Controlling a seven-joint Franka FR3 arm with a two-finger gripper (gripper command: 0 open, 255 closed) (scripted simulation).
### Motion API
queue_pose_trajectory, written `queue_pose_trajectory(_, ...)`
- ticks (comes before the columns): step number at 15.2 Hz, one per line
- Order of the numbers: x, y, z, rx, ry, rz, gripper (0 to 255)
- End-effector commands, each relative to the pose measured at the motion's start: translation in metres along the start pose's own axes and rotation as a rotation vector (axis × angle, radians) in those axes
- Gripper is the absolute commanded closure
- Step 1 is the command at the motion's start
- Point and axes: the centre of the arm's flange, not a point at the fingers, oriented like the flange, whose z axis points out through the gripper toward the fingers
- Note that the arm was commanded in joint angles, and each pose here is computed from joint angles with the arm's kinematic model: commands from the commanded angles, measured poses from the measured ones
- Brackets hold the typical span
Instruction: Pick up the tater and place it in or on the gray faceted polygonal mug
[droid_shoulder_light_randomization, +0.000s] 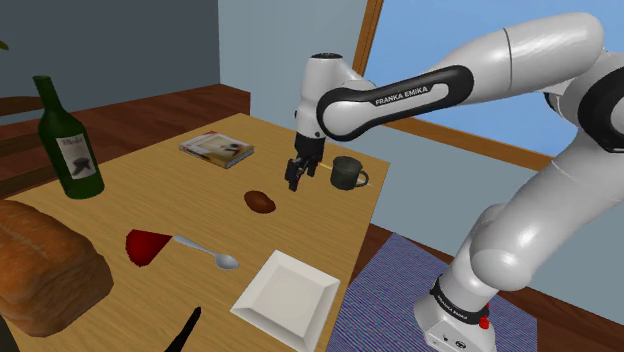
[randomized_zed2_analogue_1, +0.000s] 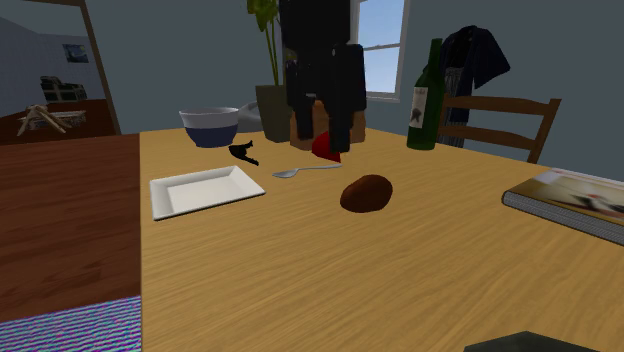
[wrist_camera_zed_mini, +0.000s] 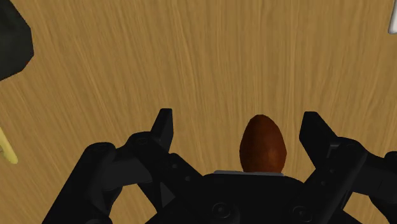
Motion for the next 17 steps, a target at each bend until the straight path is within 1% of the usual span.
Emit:
queue_pose_trajectory(1, 0.018, -0.011, 0.016, -0.003, 0.004, -0.003, 0)
queue_pose_trajectory(9, 0.095, -0.053, 0.073, -0.016, 0.017, -0.015, 0)
queue_pose_trajectory(10, 0.097, -0.054, 0.075, -0.016, 0.018, -0.015, 0)
queue_pose_trajectory(17, 0.098, -0.054, 0.115, -0.016, 0.018, -0.015, 0)
